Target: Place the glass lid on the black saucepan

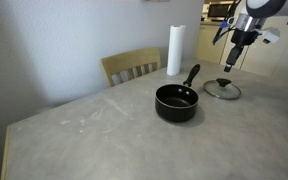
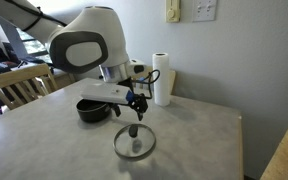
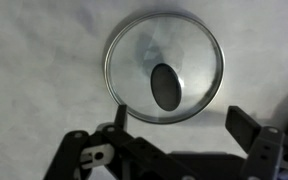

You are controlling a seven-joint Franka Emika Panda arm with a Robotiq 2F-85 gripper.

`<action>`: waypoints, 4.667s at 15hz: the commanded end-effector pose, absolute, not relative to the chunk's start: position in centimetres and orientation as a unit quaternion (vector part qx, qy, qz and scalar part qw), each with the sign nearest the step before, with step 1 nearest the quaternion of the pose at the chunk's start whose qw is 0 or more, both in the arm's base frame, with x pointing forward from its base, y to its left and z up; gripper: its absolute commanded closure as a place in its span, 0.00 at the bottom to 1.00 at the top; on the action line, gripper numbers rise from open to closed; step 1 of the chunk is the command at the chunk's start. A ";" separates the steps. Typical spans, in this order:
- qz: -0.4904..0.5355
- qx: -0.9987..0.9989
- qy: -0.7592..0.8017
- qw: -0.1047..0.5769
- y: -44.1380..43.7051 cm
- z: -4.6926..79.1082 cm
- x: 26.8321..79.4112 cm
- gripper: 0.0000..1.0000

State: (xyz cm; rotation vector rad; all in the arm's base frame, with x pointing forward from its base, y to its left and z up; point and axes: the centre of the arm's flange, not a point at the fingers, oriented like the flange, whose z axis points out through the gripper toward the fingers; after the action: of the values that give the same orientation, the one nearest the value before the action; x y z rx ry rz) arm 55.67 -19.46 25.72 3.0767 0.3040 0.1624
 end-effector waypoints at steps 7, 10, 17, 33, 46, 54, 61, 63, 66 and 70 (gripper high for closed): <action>0.043 0.996 0.083 0.003 -21.2 21.8 57.5 0.00; 0.029 0.995 0.093 0.001 -20.6 20.4 57.5 0.00; 0.013 0.994 0.106 -0.002 -19.9 18.5 57.5 0.00; 0.015 0.993 0.116 -0.003 -20.0 18.2 57.9 0.84; 0.036 0.979 0.180 0.082 -19.9 28.8 57.5 0.84; 0.075 0.969 0.211 0.104 -16.6 36.0 58.0 0.84; 0.097 0.961 0.251 0.057 -11.4 38.7 59.1 0.84; 0.091 0.960 0.262 0.034 -9.7 38.7 59.3 0.84; 0.080 0.958 0.274 0.013 -7.0 38.6 59.6 0.84; 0.080 0.954 0.288 -0.001 -3.4 38.2 60.7 0.84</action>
State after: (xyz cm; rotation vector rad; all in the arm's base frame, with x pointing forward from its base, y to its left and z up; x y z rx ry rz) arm 59.95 -5.16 37.46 2.9805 0.8664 0.2431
